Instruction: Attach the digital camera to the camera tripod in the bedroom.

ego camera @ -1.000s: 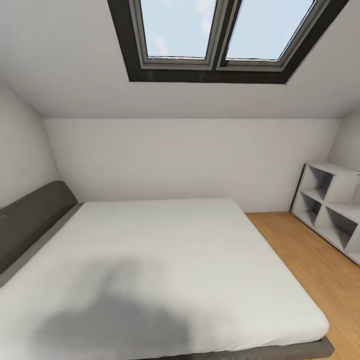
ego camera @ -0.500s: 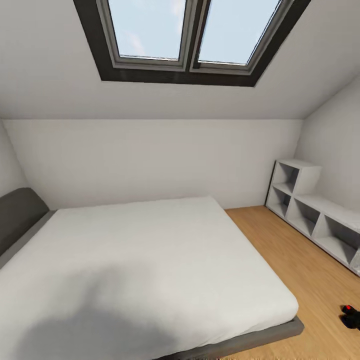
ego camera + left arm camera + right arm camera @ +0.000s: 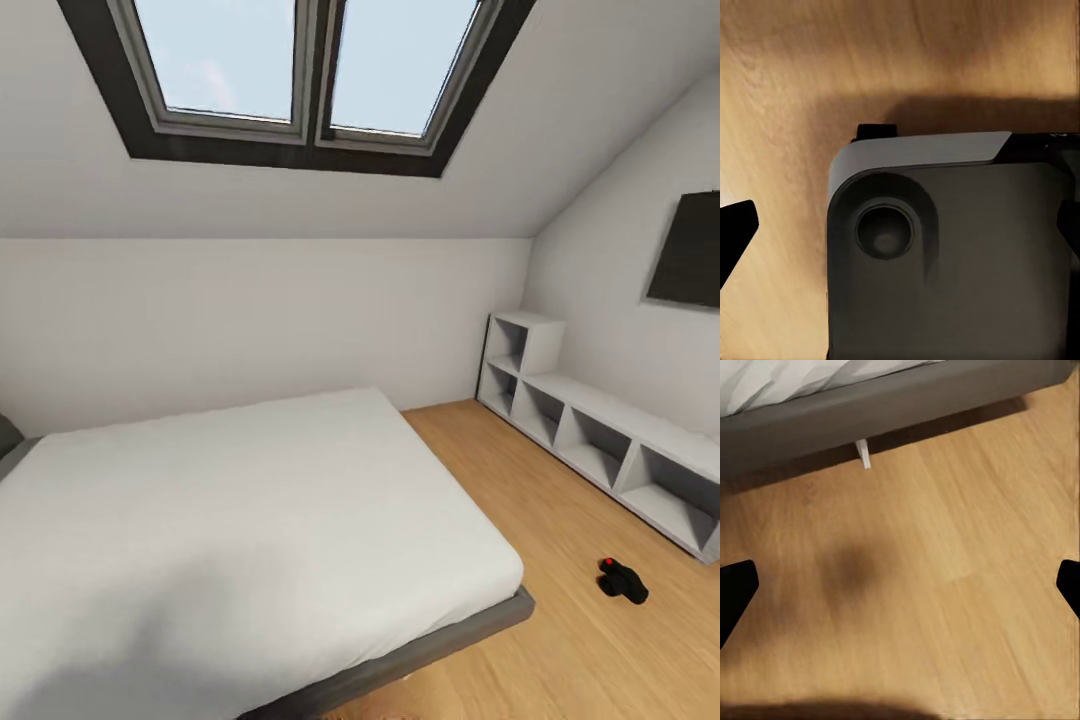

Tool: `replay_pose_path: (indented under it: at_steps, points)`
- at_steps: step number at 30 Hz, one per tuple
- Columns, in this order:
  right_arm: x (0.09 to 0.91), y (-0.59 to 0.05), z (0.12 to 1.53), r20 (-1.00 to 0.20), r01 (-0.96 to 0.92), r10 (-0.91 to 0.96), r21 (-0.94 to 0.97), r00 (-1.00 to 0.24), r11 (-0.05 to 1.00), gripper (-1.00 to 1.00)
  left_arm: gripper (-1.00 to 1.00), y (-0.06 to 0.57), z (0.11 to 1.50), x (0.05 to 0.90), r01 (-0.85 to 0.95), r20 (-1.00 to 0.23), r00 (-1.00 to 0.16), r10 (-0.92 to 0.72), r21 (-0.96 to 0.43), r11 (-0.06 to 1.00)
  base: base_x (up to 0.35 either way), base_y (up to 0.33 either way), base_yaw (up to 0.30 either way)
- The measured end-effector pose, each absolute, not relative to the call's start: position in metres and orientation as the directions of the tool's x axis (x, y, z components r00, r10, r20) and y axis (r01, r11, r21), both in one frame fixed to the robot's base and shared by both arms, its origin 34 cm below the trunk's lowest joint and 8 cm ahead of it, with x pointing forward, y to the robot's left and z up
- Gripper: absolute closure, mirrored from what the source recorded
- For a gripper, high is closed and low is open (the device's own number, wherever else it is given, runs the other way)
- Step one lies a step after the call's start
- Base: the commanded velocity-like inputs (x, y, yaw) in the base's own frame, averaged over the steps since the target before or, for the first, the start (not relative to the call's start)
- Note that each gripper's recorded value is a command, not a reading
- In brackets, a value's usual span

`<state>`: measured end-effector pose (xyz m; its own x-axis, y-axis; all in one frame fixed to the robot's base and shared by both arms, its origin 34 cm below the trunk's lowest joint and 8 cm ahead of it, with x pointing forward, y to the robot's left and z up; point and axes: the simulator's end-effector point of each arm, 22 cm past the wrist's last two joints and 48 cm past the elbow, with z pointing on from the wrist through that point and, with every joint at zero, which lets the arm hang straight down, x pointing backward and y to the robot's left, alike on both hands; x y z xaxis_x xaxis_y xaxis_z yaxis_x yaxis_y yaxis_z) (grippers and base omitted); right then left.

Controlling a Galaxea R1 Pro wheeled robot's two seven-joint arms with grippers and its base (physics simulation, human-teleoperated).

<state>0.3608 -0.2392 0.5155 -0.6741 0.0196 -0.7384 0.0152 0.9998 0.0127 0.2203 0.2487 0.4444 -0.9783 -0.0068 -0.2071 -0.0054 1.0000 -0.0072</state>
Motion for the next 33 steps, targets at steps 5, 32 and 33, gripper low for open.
replay_pose_path:
  at_steps: [5, 32, 33]
  points:
    - [0.3608, -0.2400, 0.5155, -0.738, 0.015, 0.019, 0.011, -0.674, 1.000, -1.00, -1.00, 0.2487, 0.4444, 0.2202, -0.005, -0.207, -0.978, -0.006, -0.007, 1.000, -0.132, -0.104, -0.280]
    - [0.3608, -0.2401, 0.5156, -0.739, 0.015, 0.019, 0.011, -0.674, 1.000, -1.00, -1.00, 0.2486, 0.4445, 0.2199, -0.005, -0.207, -0.978, -0.007, -0.007, 1.000, -0.009, -0.005, -0.280]
    - [0.3608, -0.2401, 0.5156, -0.739, 0.015, 0.019, 0.011, -0.674, 1.000, -1.00, -1.00, 0.2485, 0.4445, 0.2200, -0.005, -0.207, -0.978, -0.007, -0.007, 1.000, 0.000, 0.000, -0.280]
